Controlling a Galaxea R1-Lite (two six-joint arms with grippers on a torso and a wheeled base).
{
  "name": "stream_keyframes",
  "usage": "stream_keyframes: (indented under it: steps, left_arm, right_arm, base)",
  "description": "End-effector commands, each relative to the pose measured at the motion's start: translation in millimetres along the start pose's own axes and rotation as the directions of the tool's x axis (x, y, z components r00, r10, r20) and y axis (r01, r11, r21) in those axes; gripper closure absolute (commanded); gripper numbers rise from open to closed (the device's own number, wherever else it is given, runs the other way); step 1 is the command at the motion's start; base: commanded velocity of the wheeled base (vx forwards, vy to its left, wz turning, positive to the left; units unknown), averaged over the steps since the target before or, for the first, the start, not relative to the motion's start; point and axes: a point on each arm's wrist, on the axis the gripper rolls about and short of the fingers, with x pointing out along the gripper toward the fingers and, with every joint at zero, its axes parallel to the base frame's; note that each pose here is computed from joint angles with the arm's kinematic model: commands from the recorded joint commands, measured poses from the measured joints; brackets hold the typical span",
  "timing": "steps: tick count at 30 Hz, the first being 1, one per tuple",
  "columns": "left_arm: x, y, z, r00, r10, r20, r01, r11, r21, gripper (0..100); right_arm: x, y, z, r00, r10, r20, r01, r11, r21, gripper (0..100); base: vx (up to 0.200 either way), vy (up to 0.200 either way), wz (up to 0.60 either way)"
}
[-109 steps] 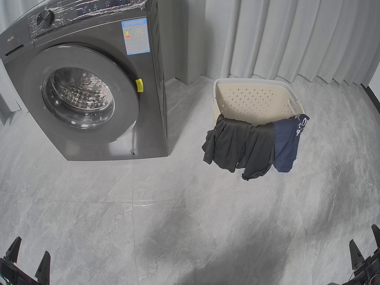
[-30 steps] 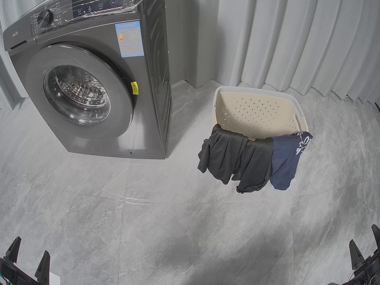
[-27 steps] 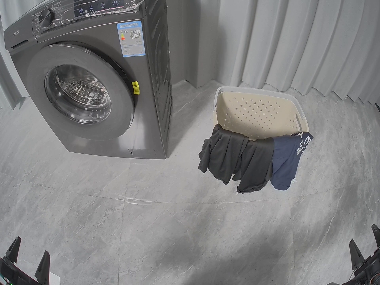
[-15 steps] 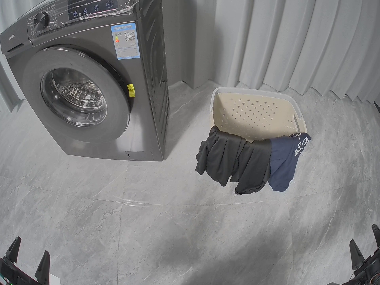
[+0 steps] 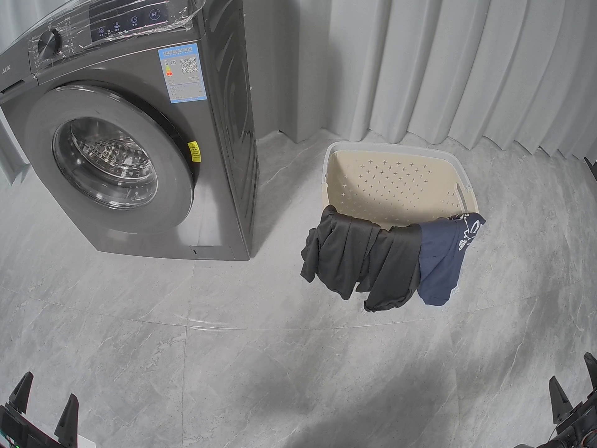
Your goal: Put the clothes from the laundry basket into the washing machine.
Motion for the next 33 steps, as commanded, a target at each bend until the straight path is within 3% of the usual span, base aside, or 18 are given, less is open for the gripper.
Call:
stream_keyframes:
  steps: [1, 10, 13, 25, 33]
  left_arm:
    - [0.0, 0.3, -5.3, 1.000, -0.001, -0.001, 0.001, 1.000, 0.000, 0]
    - [0.0, 0.3, -5.3, 1.000, 0.001, -0.001, -0.001, 1.000, 0.000, 0]
    - [0.2, 0.3, -5.2, 1.000, 0.001, -0.003, -0.001, 1.000, 0.000, 0]
    - [0.0, 0.3, -5.3, 1.000, 0.001, -0.001, -0.001, 1.000, 0.000, 0]
    - [0.0, 0.3, -5.3, 1.000, 0.001, -0.001, -0.001, 1.000, 0.000, 0]
  right_arm:
    - [0.8, 0.0, -5.1, 1.000, 0.000, -0.010, 0.000, 1.000, 0.000, 0]
    - [0.8, 0.0, -5.1, 1.000, 0.000, -0.010, 0.000, 1.000, 0.000, 0]
    - [0.8, 0.0, -5.1, 1.000, 0.000, -0.010, 0.000, 1.000, 0.000, 0]
    - [0.8, 0.0, -5.1, 1.000, 0.002, -0.010, -0.002, 1.000, 0.000, 0]
    - [0.8, 0.0, -5.1, 1.000, 0.000, -0.010, 0.000, 1.000, 0.000, 0]
  base:
    - [0.200, 0.000, 0.00]
    - [0.200, -0.200, 0.00]
    - [0.000, -0.200, 0.00]
    - [0.000, 0.000, 0.00]
    - [0.000, -0.200, 0.00]
